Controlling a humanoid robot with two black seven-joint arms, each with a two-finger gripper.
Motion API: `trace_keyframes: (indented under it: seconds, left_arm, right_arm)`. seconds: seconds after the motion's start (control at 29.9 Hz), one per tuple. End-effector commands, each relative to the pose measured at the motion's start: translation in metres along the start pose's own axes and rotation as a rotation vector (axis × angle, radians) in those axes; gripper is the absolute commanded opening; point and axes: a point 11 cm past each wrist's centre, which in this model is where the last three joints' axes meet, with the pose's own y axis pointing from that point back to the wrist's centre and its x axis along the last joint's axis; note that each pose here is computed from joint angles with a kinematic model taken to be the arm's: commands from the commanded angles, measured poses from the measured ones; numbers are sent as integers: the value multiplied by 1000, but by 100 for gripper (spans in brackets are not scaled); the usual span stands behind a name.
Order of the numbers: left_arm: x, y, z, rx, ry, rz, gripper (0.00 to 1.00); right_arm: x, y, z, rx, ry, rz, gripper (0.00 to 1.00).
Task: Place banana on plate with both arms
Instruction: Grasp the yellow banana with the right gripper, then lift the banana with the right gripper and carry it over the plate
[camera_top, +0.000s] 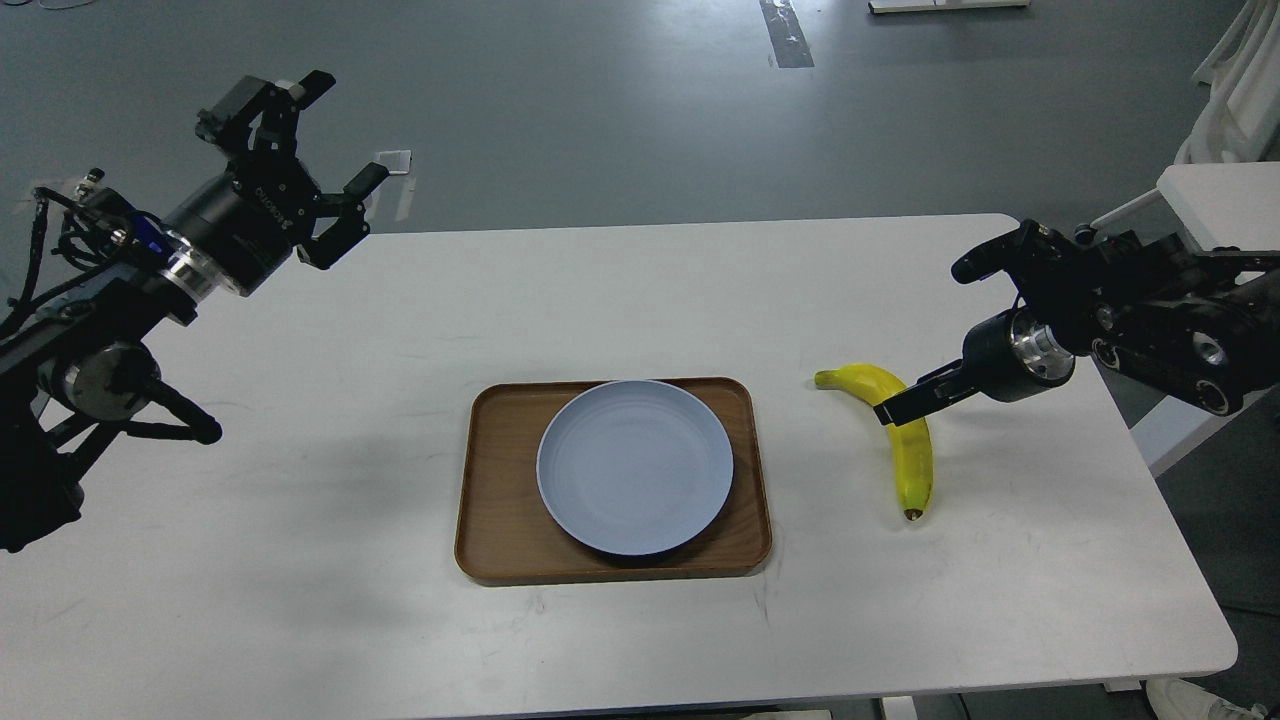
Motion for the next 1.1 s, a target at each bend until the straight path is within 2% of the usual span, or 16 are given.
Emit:
trace_keyframes:
  seconds: [0.0,0.27,0.4,0.47,0.53,0.57,0.6,0.74,0.9,1.07]
  left_arm:
    - [3,2,2,-1,-6,6,98]
    - [7,5,6,-3,-15,15,98]
    - [7,5,6,-3,-15,15,98]
    - [7,5,6,-3,-15,15,98]
    - [7,5,6,-2,-15,14,98]
    - [7,5,6,-2,-15,14,98]
    - [7,5,6,-2,-15,14,98]
    - [8,5,7,-3,-17,15,98]
    - [7,5,7,-5,-18,15,98]
    - [8,4,8,-8,-17,15,98]
  right_arm:
    - [1,-7,-2,-4,5,-6,99]
    - [-5,-23,-4,-24,26,-48,96]
    - [-8,-26,-5,-26,33,-63,91]
    - [-8,-26,-5,-27,34,-65,84]
    - [-10,-26,-4,-29,33,-67,59]
    - [-10,-27,-4,-28,32,-69,54]
    - [-13,-28,-5,-25,30,-73,43]
    - [-15,-26,-1,-30,23,-73,16]
    - [-4,-14,4,-46,25,-46,7]
    - [43,18,-6,-45,63,53,7]
